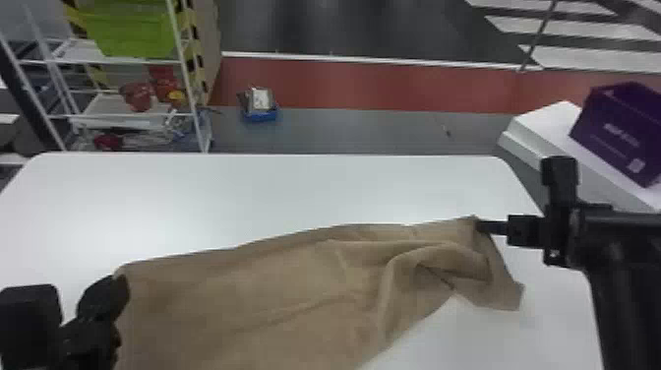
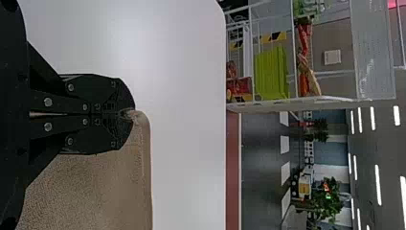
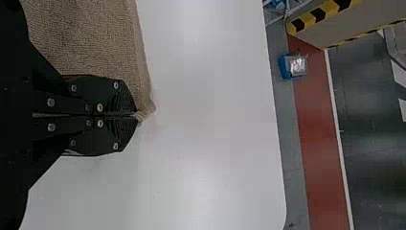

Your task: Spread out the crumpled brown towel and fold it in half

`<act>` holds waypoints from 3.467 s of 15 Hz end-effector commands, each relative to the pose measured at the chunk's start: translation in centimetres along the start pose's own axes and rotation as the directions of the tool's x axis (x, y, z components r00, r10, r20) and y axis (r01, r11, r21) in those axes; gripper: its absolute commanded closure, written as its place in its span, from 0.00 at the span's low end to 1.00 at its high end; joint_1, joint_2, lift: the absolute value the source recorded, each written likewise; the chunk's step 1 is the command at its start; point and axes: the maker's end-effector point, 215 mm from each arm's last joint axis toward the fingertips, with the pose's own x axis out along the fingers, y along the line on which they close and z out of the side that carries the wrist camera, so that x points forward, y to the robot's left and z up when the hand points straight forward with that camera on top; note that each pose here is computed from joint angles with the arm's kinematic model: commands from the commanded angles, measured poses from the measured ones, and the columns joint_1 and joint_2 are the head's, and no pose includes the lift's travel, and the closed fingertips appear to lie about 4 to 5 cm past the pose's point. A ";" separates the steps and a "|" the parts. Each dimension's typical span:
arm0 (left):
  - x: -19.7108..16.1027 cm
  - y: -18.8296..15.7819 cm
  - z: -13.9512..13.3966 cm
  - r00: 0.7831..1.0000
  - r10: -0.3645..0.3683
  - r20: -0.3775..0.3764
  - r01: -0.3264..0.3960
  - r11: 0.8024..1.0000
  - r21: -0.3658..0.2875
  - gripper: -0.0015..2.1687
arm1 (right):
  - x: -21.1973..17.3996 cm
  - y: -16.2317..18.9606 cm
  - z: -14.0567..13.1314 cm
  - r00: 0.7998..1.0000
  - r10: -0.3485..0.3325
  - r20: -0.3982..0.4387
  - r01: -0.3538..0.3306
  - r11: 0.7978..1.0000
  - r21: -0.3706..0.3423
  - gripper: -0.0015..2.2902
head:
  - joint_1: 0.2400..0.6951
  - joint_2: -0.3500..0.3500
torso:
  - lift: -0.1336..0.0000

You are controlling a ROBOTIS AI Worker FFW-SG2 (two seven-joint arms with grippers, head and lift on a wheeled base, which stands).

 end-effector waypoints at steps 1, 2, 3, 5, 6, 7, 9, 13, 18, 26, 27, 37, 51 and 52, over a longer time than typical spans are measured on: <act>-0.3 0.0 1.5 1.000 -0.001 0.031 0.002 1.000 -0.002 0.67 | -2.2 0.8 0.8 0.999 0.005 0.032 -0.005 1.000 -0.001 0.66 | 1.00 0.36 | 0.07; -0.5 -0.2 2.6 0.999 -0.008 0.050 0.008 1.000 -0.002 0.67 | -3.1 1.7 1.1 0.998 0.031 0.048 -0.031 0.999 -0.011 0.66 | 1.00 0.36 | 0.07; -0.8 -0.5 4.1 0.997 -0.014 0.077 0.014 1.000 -0.003 0.67 | -4.4 2.3 1.6 0.997 0.045 0.070 -0.043 0.999 -0.025 0.66 | 1.00 0.36 | 0.07; -1.1 -1.1 5.9 0.994 -0.030 0.104 0.030 1.000 -0.007 0.67 | -7.1 3.5 3.1 0.989 0.072 0.126 -0.067 0.997 -0.049 0.66 | 1.00 0.37 | 0.07; -1.1 -1.1 6.8 0.993 -0.029 0.115 0.031 1.000 -0.008 0.67 | -8.7 3.7 3.1 0.988 0.080 0.133 -0.078 0.997 -0.022 0.66 | 1.00 0.37 | 0.07; -0.8 -1.2 6.8 0.995 -0.029 0.093 0.031 0.999 -0.013 0.67 | -10.2 4.5 3.6 0.983 0.105 0.150 -0.103 0.994 -0.019 0.66 | 1.00 0.37 | 0.07; -0.3 -0.8 8.0 0.994 -0.015 0.107 0.018 1.000 -0.019 0.67 | -13.1 4.5 3.9 0.976 0.114 0.187 -0.115 0.993 -0.005 0.66 | 1.00 0.37 | 0.07; 0.2 2.6 11.1 0.985 0.045 0.167 -0.034 0.997 -0.066 0.67 | -17.8 2.8 2.9 0.964 0.104 0.246 -0.113 0.993 0.020 0.66 | 1.00 0.39 | 0.07; 0.6 3.6 13.2 0.976 0.059 0.210 -0.040 0.995 -0.091 0.67 | -23.5 0.7 1.8 0.945 0.075 0.317 -0.101 0.993 0.064 0.66 | 1.00 0.37 | 0.07; -2.5 4.3 16.3 0.962 0.053 0.266 -0.030 0.995 -0.093 0.67 | -30.5 2.1 0.2 0.924 0.109 0.366 -0.174 0.973 0.149 0.66 | 1.00 0.34 | 0.07; -3.3 4.7 16.7 0.958 0.065 0.278 -0.041 0.995 -0.090 0.67 | -31.2 2.2 0.5 0.920 0.106 0.377 -0.169 0.976 0.136 0.66 | 1.00 0.34 | 0.07; -9.1 7.7 19.5 0.933 0.110 0.344 -0.105 0.994 -0.031 0.67 | -38.0 4.0 3.1 0.852 0.143 0.504 -0.182 0.983 0.029 0.66 | 1.00 0.38 | 0.07; -12.7 12.6 15.9 0.962 0.147 0.229 -0.173 0.980 0.096 0.67 | -42.8 6.4 1.2 0.793 0.212 0.571 -0.260 0.966 0.003 0.66 | 1.00 0.49 | 0.07; -13.0 13.1 16.1 0.960 0.157 0.232 -0.185 0.977 0.103 0.67 | -43.2 6.3 1.1 0.791 0.211 0.575 -0.260 0.966 0.002 0.66 | 1.00 0.51 | 0.07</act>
